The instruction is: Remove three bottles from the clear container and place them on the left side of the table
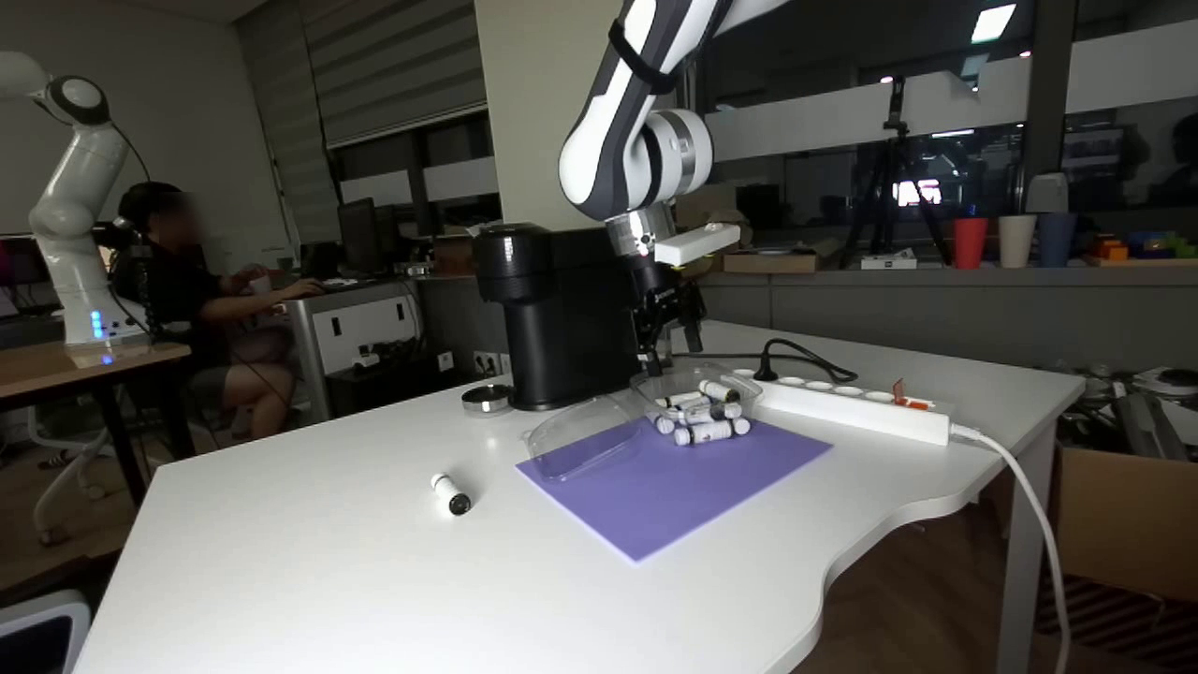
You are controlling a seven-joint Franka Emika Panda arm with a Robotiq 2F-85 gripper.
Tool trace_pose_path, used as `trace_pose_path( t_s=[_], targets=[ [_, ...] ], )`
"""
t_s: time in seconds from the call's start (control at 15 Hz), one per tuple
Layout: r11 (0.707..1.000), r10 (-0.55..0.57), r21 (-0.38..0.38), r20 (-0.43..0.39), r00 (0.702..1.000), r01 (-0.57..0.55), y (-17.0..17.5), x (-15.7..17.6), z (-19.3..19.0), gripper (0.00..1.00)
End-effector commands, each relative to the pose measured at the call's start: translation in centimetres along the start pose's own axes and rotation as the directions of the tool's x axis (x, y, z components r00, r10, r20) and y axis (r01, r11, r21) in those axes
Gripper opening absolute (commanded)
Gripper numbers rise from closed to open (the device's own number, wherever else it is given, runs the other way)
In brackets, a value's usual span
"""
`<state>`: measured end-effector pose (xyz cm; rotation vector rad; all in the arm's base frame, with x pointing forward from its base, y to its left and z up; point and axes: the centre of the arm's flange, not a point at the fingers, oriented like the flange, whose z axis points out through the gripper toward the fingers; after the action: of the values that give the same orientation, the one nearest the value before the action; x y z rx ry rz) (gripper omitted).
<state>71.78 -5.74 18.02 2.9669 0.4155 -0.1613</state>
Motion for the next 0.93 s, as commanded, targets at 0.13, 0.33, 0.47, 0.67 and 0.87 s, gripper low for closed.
trace_pose_path(
  t_s=[0.13,0.33,0.47,0.67,0.87],
  targets=[
    [0.991,0.133,0.035,-0.022,0.991,-0.132,1.7,-1.1,1.2,1.0],
    [0.985,0.169,0.05,-0.019,0.985,-0.168,2.6,-1.8,1.8,1.0],
    [0.982,0.179,0.063,-0.006,0.984,-0.178,2.8,-2.3,2.4,1.0],
    [0.981,0.181,0.072,0.022,0.983,-0.182,2.5,-2.5,3.7,1.0],
    [0.98,0.182,0.069,0.043,0.982,-0.185,2.2,-2.5,4.9,1.0]
  ],
)
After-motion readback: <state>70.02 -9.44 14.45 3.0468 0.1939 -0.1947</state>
